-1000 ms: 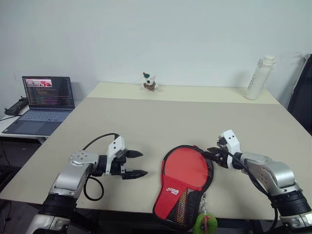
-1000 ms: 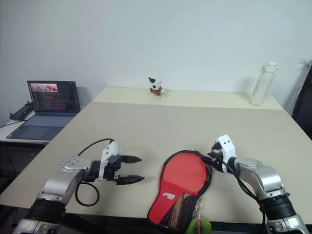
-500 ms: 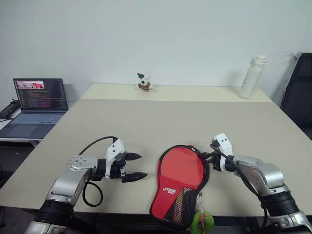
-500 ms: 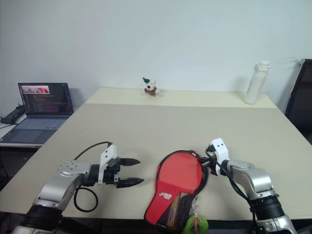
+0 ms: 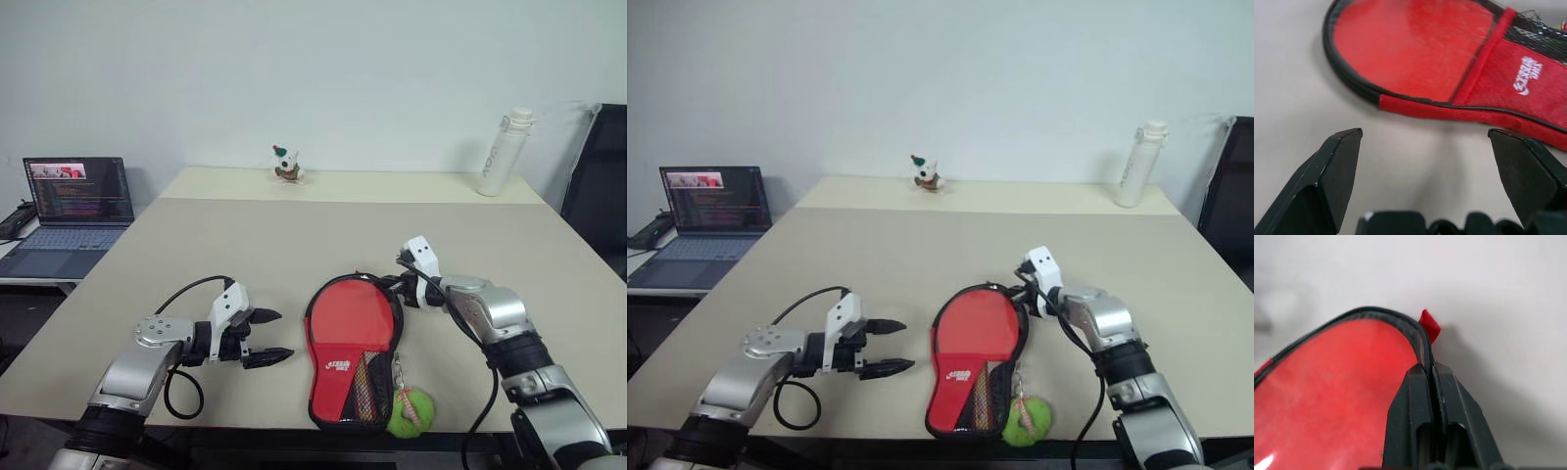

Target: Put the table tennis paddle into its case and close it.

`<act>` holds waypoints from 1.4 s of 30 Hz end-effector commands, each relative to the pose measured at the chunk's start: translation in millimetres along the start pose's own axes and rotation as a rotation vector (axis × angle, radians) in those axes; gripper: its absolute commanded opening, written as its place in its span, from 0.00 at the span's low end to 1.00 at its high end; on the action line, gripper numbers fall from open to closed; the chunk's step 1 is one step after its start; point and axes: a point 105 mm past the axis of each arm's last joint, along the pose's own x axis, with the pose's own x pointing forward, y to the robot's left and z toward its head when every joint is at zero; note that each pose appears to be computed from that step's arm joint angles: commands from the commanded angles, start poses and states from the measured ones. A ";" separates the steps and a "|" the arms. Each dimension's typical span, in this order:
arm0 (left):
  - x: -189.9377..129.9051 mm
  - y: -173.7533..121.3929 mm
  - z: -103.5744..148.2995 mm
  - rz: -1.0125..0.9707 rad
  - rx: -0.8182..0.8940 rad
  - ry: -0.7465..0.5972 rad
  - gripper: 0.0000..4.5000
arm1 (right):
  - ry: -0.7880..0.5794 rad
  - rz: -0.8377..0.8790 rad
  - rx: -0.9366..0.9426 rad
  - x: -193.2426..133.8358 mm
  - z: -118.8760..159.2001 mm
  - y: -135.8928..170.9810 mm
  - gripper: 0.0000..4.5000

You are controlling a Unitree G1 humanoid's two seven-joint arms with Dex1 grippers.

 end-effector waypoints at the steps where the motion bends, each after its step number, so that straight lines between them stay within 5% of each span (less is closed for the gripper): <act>1: -3.7 -0.9 9.6 0.009 0.044 -0.018 1.00 | -0.059 0.019 -0.071 6.3 24.0 2.6 0.01; 15: -1.1 5.5 22.4 0.013 0.065 -0.027 1.00 | -0.017 0.010 -0.091 23.0 17.9 -3.7 0.01; 18: 2.9 7.7 27.1 -0.005 0.080 -0.032 1.00 | -0.016 0.015 -0.087 22.0 18.2 -1.1 0.15; 28: 30.8 16.6 44.7 -0.068 0.132 -0.071 1.00 | -0.158 0.087 -0.068 -21.2 47.6 16.6 0.92; 32: 54.6 26.5 53.8 -0.083 0.179 -0.074 1.00 | -0.151 0.100 -0.098 -60.6 42.8 18.8 0.92; 42: 110.2 25.7 58.1 -0.175 0.308 -0.032 1.00 | 0.164 0.324 -0.149 -140.9 -23.3 63.7 0.92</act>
